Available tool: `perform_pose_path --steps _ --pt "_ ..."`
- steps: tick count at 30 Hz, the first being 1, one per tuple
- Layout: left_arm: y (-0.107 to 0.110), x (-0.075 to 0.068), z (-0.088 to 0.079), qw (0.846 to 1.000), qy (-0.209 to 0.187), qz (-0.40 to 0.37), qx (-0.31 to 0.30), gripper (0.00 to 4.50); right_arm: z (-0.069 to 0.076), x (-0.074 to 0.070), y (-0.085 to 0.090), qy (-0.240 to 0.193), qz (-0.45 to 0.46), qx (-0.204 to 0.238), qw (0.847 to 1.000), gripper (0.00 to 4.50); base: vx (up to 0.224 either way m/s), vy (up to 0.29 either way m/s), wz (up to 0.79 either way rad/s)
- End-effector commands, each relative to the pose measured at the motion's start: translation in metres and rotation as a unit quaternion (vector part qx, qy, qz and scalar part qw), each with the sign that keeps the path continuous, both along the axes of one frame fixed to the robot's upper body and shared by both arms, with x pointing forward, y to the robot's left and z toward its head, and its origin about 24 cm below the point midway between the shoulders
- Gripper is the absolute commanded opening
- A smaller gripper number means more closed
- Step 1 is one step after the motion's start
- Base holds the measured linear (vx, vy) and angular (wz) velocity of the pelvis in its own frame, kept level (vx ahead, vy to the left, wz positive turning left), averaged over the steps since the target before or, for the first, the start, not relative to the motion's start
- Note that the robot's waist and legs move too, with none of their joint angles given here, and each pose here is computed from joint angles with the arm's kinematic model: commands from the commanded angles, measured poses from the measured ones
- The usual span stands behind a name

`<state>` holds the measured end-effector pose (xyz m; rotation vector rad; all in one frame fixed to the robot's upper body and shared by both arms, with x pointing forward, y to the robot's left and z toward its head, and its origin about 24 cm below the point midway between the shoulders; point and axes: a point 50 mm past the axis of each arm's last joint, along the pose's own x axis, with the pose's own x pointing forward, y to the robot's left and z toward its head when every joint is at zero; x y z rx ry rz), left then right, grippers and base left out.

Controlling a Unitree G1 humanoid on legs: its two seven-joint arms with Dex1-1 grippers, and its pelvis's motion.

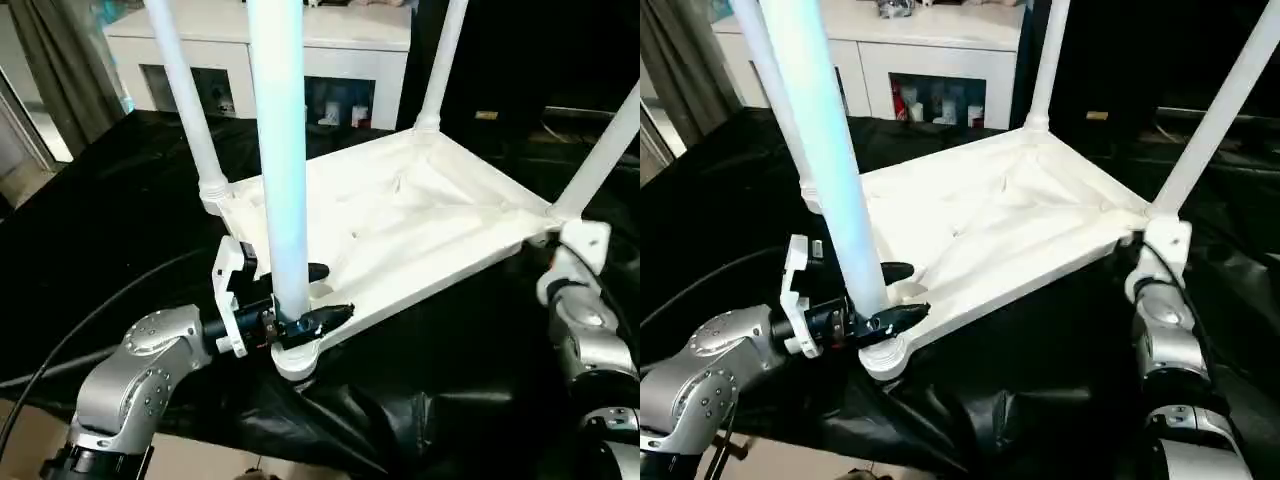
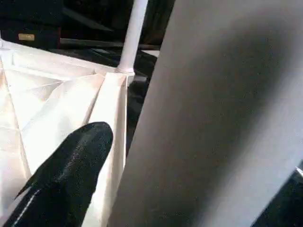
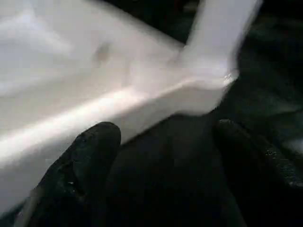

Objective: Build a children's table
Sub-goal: Rotate table base

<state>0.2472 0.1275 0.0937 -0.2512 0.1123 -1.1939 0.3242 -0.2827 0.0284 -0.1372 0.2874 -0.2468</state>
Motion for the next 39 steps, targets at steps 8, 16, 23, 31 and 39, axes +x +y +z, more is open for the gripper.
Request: perform_pose_path --steps 8,16,23,31,39 --pt "-0.015 -0.009 0.008 0.997 0.009 -0.078 -0.014 4.45 0.002 0.021 0.049 -0.001 0.143 0.048 0.989 3.63 0.0 0.0 0.0" --pt "-0.041 -0.021 0.011 0.99 0.024 -0.139 -0.031 4.45 0.003 0.033 0.102 -0.001 0.237 0.065 0.969 3.63 0.0 0.0 0.0" --pt "-0.057 -0.012 0.01 0.993 0.002 -0.118 -0.021 4.45 0.001 0.037 0.147 0.006 0.295 0.079 0.952 3.63 0.0 0.0 0.0" --pt "-0.078 0.018 0.011 0.996 -0.04 -0.073 0.005 4.45 0.003 0.039 0.176 0.009 0.333 0.1 0.937 3.63 0.0 0.0 0.0" --pt "-0.089 0.044 0.009 0.996 -0.078 -0.01 0.045 4.45 0.008 0.041 0.172 -0.012 0.329 0.108 0.938 3.63 0.0 0.0 0.0"
